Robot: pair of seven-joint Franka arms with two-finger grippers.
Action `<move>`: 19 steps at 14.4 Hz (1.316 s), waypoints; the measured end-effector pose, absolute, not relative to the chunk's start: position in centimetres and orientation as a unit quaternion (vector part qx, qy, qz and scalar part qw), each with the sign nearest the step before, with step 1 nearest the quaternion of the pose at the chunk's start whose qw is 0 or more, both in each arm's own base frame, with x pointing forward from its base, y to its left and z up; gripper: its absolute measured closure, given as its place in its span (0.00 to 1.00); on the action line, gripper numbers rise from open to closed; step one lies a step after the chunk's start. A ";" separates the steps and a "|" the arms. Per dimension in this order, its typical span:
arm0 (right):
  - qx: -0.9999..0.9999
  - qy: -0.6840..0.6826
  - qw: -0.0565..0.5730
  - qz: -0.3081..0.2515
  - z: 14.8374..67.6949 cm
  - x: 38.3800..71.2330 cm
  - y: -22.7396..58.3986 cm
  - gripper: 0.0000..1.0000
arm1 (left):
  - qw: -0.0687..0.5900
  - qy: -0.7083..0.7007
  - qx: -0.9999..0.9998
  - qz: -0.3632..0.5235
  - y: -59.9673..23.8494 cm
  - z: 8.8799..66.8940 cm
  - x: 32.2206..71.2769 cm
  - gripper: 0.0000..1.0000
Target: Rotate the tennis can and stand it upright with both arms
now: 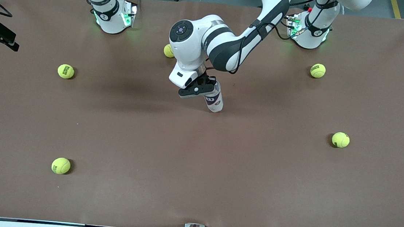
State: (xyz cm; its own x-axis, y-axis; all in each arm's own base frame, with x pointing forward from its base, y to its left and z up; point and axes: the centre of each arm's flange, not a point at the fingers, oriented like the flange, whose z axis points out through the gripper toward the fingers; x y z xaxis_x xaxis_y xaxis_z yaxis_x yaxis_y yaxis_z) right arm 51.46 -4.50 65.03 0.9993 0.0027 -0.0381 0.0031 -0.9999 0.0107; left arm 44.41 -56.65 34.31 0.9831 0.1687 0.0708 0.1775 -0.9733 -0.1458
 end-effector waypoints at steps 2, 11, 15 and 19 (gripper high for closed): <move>1.000 0.002 0.006 -0.019 65.0 51.5 -4.5 0.00 | 0.073 -0.089 -0.993 -0.029 -56.7 34.5 44.6 0.53; 1.000 0.001 -0.009 -0.023 64.8 51.3 -4.3 0.00 | 0.027 -0.135 -0.988 -0.068 -52.5 45.8 48.1 0.03; 1.000 0.002 -0.012 -0.023 64.9 51.2 -4.2 0.00 | 0.013 -0.173 -0.981 -0.091 -44.4 52.1 53.4 0.00; 1.000 0.001 -0.013 -0.024 64.8 51.2 -4.3 0.00 | 0.028 -0.164 -0.982 -0.093 -34.4 55.1 58.7 0.00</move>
